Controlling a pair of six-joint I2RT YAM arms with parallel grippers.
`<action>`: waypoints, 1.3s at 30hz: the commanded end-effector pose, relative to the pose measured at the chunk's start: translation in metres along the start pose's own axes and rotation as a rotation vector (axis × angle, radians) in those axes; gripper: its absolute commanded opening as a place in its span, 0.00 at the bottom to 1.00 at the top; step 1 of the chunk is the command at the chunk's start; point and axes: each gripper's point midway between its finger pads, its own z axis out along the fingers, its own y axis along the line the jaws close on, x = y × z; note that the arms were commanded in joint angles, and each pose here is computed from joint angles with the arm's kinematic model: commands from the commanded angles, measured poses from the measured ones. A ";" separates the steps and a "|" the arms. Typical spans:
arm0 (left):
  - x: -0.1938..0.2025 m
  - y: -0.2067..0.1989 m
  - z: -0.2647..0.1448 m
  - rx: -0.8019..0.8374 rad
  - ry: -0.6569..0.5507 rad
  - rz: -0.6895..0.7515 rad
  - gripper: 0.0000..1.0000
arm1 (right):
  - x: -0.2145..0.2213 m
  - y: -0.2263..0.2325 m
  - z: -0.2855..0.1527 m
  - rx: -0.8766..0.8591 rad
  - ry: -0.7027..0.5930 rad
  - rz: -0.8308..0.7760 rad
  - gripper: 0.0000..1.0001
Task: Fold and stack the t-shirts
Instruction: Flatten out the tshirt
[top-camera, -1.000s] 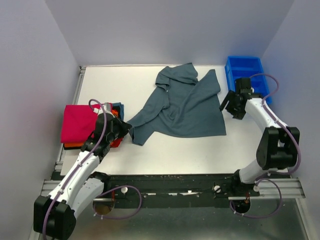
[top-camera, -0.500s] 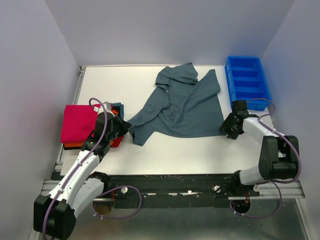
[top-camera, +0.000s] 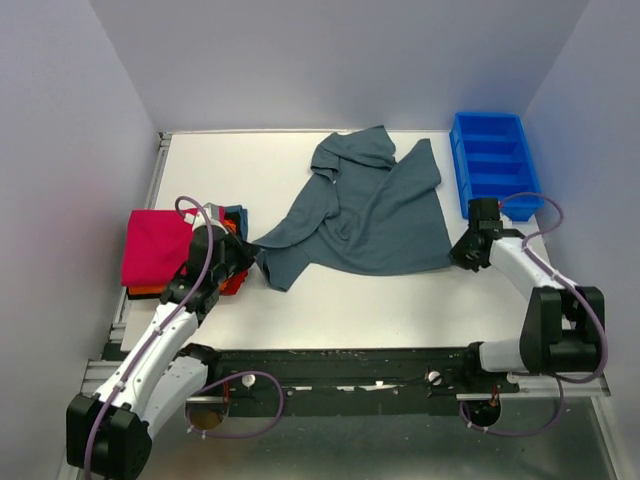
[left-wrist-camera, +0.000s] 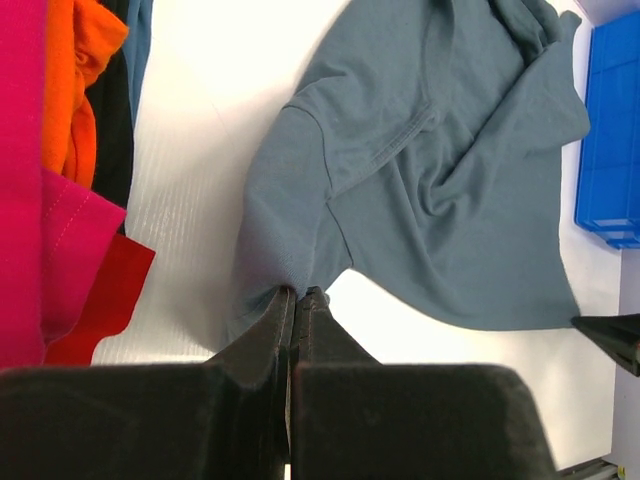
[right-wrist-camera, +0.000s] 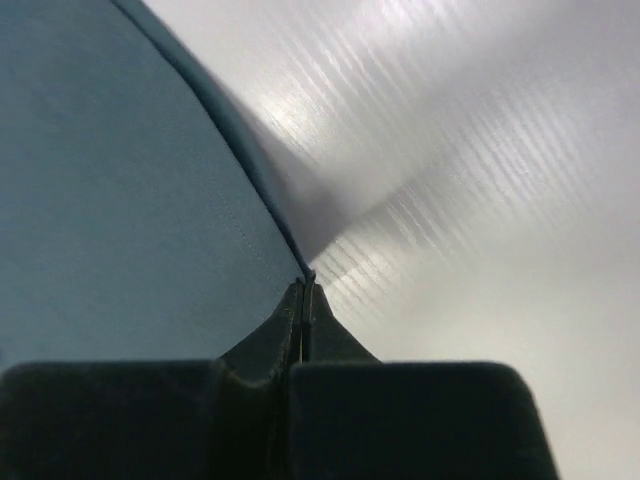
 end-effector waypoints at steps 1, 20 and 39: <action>-0.007 -0.001 -0.008 -0.002 -0.027 -0.015 0.00 | -0.036 -0.010 -0.041 0.018 -0.131 0.040 0.01; -0.208 -0.169 -0.105 0.330 -0.384 -0.050 0.00 | -0.150 0.072 -0.402 -0.738 -0.786 -0.132 0.01; -0.369 -0.243 -0.158 0.275 -0.773 0.009 0.00 | -0.224 0.128 -0.446 -0.865 -0.833 -0.067 0.01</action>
